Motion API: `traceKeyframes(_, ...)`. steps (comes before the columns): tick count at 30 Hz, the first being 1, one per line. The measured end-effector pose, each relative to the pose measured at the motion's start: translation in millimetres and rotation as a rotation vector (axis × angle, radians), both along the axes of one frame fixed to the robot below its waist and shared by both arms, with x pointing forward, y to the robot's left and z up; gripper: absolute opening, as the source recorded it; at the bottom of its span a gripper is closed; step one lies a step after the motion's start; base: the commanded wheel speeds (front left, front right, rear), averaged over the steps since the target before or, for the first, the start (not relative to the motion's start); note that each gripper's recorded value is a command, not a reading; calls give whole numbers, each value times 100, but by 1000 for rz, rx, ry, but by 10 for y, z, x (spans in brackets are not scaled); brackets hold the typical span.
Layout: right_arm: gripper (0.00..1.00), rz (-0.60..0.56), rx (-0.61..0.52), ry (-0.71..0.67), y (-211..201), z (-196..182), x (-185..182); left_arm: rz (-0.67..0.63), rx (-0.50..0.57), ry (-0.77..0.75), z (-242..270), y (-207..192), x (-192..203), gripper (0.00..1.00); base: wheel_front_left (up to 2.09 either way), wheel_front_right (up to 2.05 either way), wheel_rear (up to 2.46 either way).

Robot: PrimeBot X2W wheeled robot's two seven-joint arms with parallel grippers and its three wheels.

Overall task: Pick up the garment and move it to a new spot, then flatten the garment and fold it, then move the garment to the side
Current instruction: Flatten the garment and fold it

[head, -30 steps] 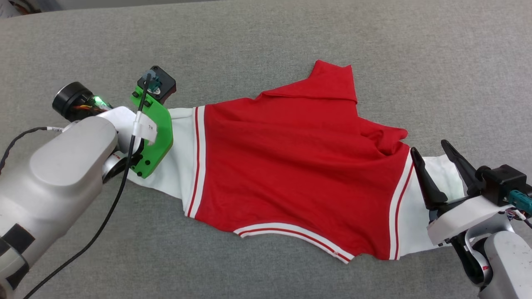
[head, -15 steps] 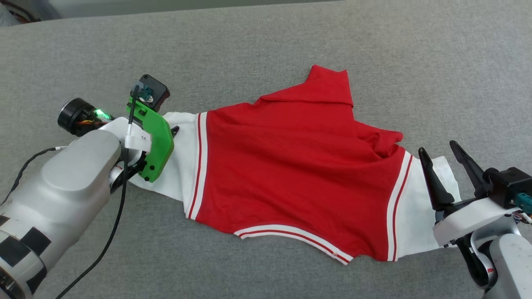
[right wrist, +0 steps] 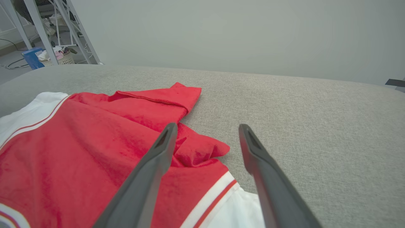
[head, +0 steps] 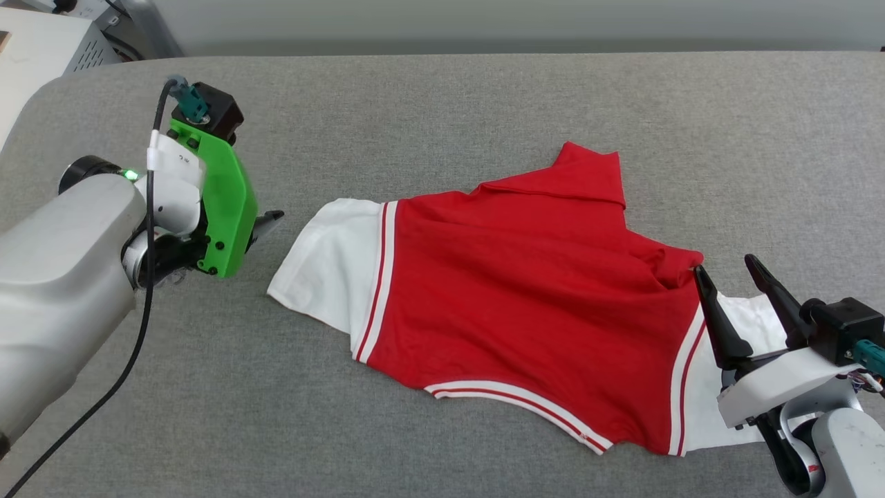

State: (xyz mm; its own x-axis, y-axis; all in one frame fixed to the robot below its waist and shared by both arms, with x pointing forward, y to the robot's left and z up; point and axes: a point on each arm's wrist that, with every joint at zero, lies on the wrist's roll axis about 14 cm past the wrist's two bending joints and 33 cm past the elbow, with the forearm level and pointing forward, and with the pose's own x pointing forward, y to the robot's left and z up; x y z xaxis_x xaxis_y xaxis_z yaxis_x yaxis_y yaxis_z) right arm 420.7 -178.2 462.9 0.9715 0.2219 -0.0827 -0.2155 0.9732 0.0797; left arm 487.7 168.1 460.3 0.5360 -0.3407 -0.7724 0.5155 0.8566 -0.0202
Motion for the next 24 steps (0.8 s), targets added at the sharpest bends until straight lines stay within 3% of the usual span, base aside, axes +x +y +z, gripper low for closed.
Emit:
traceKeyframes(17, 100, -29, -18, 53, -136, -162, -33, 8, 31, 330, -778, -32, -420, 100, 0, 0, 0)
traceKeyframes(24, 100, -45, -25, 68, -199, -210, -50, -41, 73, 367, -934, -102, -495, 100, 0, 0, 0)
